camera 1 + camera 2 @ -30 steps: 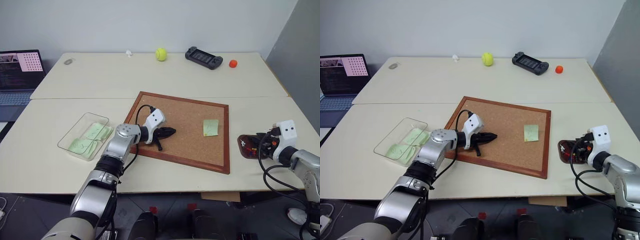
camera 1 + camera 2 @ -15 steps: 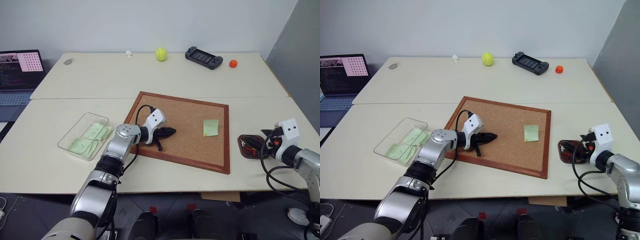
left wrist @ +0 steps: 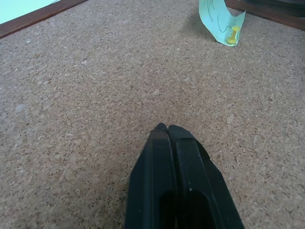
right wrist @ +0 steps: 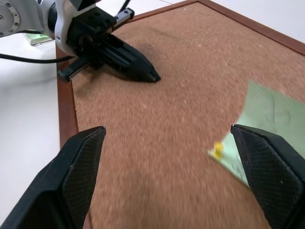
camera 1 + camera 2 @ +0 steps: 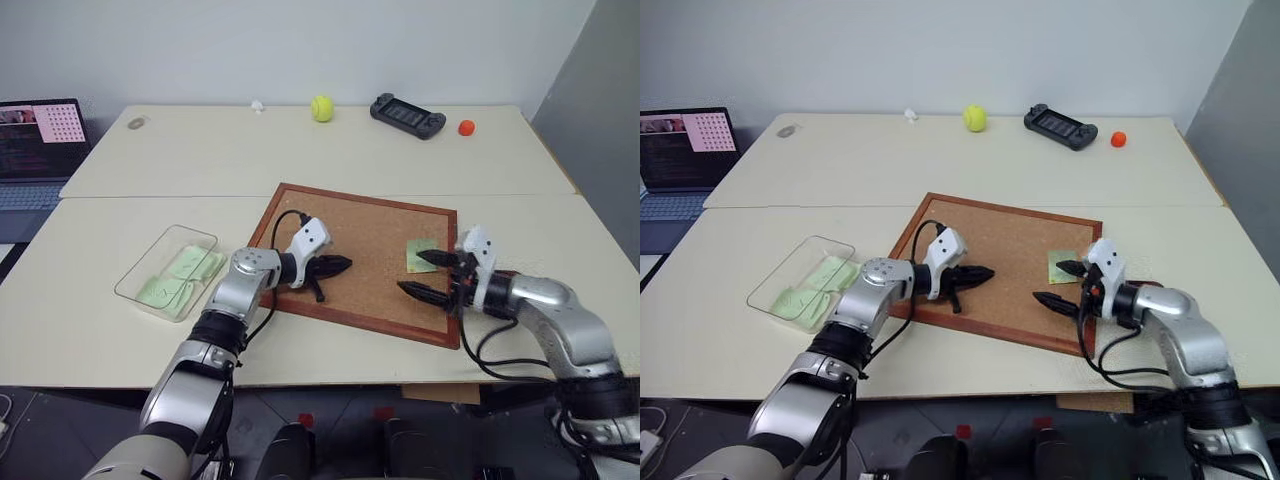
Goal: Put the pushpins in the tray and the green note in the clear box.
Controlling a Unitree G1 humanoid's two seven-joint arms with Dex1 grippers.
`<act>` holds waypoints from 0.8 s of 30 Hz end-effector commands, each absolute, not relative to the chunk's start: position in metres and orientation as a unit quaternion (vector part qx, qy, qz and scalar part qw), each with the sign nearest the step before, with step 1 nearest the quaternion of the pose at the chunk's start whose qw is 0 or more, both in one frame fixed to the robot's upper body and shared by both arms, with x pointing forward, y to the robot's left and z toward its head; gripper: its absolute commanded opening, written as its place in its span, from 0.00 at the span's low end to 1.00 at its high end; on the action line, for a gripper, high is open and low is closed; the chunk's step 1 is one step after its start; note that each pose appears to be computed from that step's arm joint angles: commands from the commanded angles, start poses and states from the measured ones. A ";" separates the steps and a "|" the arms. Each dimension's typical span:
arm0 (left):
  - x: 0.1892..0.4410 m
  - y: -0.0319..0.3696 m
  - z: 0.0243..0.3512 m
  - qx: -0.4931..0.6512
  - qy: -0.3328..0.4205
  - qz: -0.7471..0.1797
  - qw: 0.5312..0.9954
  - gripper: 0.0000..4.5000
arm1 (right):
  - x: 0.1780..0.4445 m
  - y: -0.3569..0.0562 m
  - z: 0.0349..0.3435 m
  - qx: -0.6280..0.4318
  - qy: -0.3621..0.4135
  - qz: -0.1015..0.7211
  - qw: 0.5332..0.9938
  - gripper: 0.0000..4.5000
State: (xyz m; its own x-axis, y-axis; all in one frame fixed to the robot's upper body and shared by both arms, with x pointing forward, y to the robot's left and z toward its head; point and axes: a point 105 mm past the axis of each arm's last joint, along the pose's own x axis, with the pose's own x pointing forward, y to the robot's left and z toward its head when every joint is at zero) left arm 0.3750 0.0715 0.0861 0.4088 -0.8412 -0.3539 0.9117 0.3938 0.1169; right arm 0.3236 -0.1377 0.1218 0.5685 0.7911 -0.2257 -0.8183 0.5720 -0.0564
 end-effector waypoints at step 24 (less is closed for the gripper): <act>0.359 0.074 0.057 0.149 0.179 -0.543 0.807 0.00 | 0.359 -0.138 0.104 -0.100 0.083 0.428 0.894 0.05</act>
State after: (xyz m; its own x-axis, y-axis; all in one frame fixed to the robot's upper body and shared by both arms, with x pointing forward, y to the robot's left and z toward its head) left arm 0.3722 0.0730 0.0868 0.4072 -0.8405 -0.3574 0.9124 0.3917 0.1183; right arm 0.3550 -0.1369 0.0893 0.6084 0.7456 -0.2720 -0.7858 0.6139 -0.0747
